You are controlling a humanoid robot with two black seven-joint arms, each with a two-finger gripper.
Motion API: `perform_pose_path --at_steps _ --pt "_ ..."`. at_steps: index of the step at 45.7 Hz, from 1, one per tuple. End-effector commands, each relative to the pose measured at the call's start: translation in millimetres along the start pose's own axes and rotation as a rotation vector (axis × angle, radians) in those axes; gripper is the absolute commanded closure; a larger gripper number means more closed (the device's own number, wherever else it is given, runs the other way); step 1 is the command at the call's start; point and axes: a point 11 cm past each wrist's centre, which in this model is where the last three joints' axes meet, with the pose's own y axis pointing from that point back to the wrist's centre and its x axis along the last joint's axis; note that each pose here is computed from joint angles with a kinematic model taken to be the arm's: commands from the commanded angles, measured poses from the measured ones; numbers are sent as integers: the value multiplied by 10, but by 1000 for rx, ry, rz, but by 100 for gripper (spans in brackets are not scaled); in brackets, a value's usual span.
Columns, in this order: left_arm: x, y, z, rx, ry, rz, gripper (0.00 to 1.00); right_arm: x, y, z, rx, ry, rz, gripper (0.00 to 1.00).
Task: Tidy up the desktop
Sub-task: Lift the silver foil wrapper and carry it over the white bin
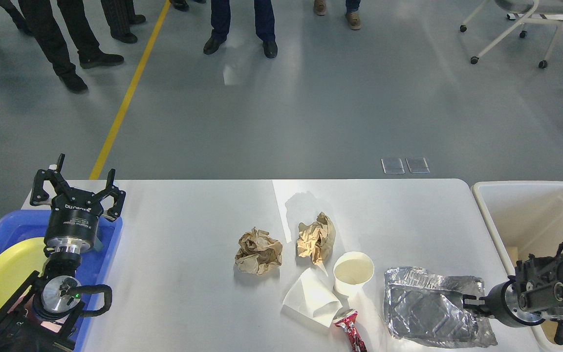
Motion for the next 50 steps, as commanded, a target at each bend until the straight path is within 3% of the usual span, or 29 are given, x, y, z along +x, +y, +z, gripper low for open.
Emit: perform_pose_path --at_steps 1,24,41,50 --pt "-4 -4 1 0 0 -1 4 127 145 109 -2 -56 -16 100" --pt "-4 -4 1 0 0 -1 4 853 1230 144 170 -310 -85 100" --pt "-4 -4 0 1 0 -1 4 1056 1941 169 84 -355 -23 100" --pt "2 2 -2 2 0 0 4 1041 1991 205 40 -364 -26 100"
